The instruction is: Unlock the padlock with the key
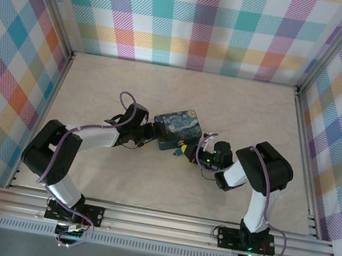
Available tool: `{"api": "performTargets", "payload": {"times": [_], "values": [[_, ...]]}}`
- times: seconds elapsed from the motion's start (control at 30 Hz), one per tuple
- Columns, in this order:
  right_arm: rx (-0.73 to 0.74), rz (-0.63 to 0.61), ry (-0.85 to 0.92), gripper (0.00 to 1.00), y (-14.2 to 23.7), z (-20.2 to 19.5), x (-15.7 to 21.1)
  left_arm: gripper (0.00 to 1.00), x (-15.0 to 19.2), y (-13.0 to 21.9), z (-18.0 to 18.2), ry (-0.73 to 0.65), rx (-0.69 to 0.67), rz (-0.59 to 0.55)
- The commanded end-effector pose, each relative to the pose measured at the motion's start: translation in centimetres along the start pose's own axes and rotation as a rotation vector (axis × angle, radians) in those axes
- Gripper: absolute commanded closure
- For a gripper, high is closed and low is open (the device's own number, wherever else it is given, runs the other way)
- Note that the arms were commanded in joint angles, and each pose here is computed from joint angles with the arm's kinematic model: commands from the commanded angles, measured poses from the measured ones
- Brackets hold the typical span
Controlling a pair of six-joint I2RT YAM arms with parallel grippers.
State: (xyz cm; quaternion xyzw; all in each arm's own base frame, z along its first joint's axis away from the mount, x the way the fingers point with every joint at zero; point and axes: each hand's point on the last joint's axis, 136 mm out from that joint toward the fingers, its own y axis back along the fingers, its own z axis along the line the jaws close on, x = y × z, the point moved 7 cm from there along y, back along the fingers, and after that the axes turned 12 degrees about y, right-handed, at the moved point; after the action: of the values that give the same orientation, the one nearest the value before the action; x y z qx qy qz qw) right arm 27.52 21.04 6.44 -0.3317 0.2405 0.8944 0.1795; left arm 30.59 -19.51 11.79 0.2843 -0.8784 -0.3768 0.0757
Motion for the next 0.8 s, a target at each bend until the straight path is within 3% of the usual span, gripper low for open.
{"api": "performTargets", "payload": {"times": [0.0, 0.4, 0.77], "values": [[0.003, -0.054, -0.021, 1.0, 0.5, 0.4, -1.1, 0.25, 1.4, -0.1, 2.7, 0.029, -0.129, 0.039], [0.038, -0.107, -0.069, 1.0, 1.5, -0.2, -1.9, 0.24, 1.5, 0.0, 2.7, 0.026, -0.123, 0.038], [0.118, -0.104, -0.061, 1.0, 3.4, -0.9, -1.4, 0.21, 0.9, 0.8, 0.9, 0.034, -0.032, 0.003]]}}
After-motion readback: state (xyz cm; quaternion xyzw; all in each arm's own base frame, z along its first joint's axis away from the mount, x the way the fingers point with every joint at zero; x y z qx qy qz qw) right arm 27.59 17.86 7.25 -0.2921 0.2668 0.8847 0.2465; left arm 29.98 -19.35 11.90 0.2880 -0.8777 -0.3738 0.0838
